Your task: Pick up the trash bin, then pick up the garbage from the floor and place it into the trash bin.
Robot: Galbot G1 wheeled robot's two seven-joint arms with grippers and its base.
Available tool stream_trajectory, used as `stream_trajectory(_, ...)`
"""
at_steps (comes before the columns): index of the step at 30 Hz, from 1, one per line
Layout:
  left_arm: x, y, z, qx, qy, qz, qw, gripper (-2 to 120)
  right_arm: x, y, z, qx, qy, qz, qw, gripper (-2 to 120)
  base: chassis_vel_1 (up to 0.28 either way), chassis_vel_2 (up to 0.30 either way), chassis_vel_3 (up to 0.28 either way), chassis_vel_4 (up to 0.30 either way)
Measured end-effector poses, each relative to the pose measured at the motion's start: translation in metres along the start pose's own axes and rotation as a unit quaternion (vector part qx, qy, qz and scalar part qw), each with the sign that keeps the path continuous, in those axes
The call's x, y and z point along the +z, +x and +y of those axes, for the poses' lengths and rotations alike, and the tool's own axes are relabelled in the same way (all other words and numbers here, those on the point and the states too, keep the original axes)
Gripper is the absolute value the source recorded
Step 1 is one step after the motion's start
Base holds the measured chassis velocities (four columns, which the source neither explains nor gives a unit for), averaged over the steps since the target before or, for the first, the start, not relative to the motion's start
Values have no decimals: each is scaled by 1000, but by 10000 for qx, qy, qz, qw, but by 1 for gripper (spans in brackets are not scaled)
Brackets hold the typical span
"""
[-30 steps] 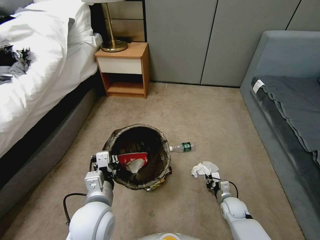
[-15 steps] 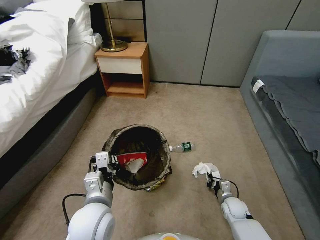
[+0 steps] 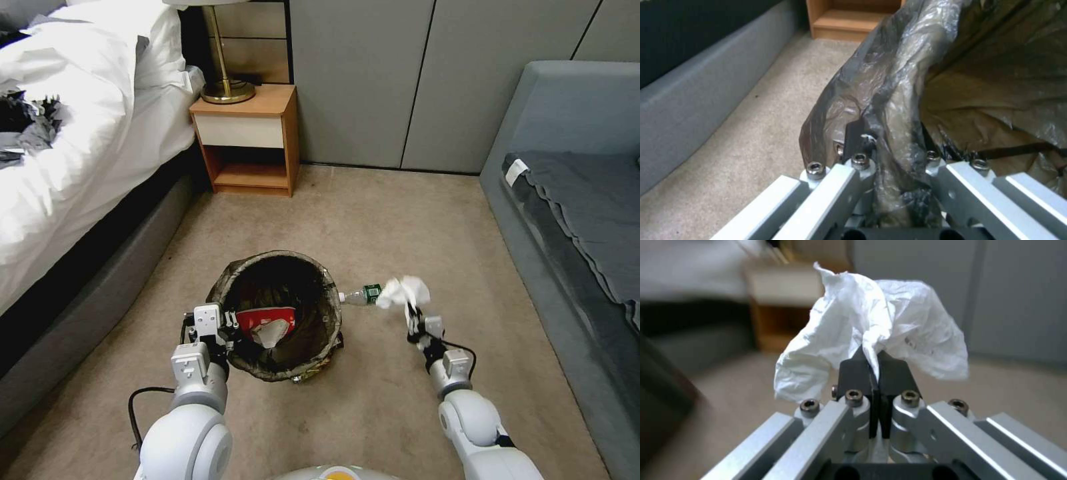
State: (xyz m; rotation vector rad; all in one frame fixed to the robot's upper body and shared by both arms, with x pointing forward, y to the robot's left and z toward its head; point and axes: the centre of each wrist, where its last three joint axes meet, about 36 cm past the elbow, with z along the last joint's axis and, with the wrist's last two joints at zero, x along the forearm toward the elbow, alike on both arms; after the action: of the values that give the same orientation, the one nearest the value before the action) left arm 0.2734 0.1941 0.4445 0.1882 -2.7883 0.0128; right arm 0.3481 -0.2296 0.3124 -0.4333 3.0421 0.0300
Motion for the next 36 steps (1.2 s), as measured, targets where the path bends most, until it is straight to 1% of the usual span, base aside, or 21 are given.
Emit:
stream_trajectory(1,2,-1,-1,25,-20,35,10000,2,-17,1,8,-316,13,-359,9989,0,0,0,0,0)
stream_trajectory(2,2,-1,-1,25,-20,35,10000,2,-17,1,8,-316,13,-359,9989,0,0,0,0,0)
stream_trajectory(5,6,-1,-3,59,-42,93,9999,2,-46,8,27,-1019,37,-1048,9892,0,0,0,0,0)
stream_trajectory(7,6,-2,-3,59,-45,97,9999,2,-50,10,30,-1135,38,-1142,9870,0,0,0,0,0)
stream_trajectory(9,8,-3,-3,55,-54,115,9999,2,-65,18,43,-1591,44,-1416,9770,0,0,0,0,0)
stream_trajectory(10,8,-3,-3,56,-54,116,9999,2,-67,19,46,-1675,43,-1445,9752,0,0,0,0,0)
stream_trajectory(11,8,-3,-3,56,-54,116,9999,2,-67,19,46,-1675,43,-1445,9752,0,0,0,0,0)
stream_trajectory(12,8,-3,-4,63,-53,115,9999,2,-71,24,53,-1864,44,-1483,9712,0,0,0,0,0)
stream_trajectory(13,8,-3,-4,63,-53,115,9999,2,-71,24,53,-1864,44,-1483,9712,0,0,0,0,0)
stream_trajectory(15,7,-4,-4,74,-45,104,9999,2,-70,33,70,-2250,48,-1420,9639,0,0,0,0,0)
stream_trajectory(16,7,-4,-4,74,-45,104,9999,2,-70,33,70,-2250,48,-1420,9639,0,0,0,0,0)
stream_trajectory(18,7,-4,-6,91,-36,109,9999,2,-59,37,83,-2462,19,-1272,9608,0,0,0,0,0)
stream_trajectory(19,7,-4,-6,91,-36,109,9999,2,-59,37,83,-2462,19,-1272,9608,0,0,0,0,0)
stream_trajectory(21,7,-2,-6,99,-30,109,9999,2,-44,34,90,-2570,5,-1117,9599,0,0,0,0,0)
stream_trajectory(22,7,-2,-6,99,-30,109,9999,2,-44,34,90,-2570,5,-1117,9599,0,0,0,0,0)
stream_trajectory(28,3,2,-6,98,10,66,9999,2,-20,20,99,-2604,-39,-906,9612,0,0,0,0,0)
stream_trajectory(36,0,5,-7,124,38,46,9999,2,-4,10,107,-2600,-73,-722,9629,0,0,0,0,0)
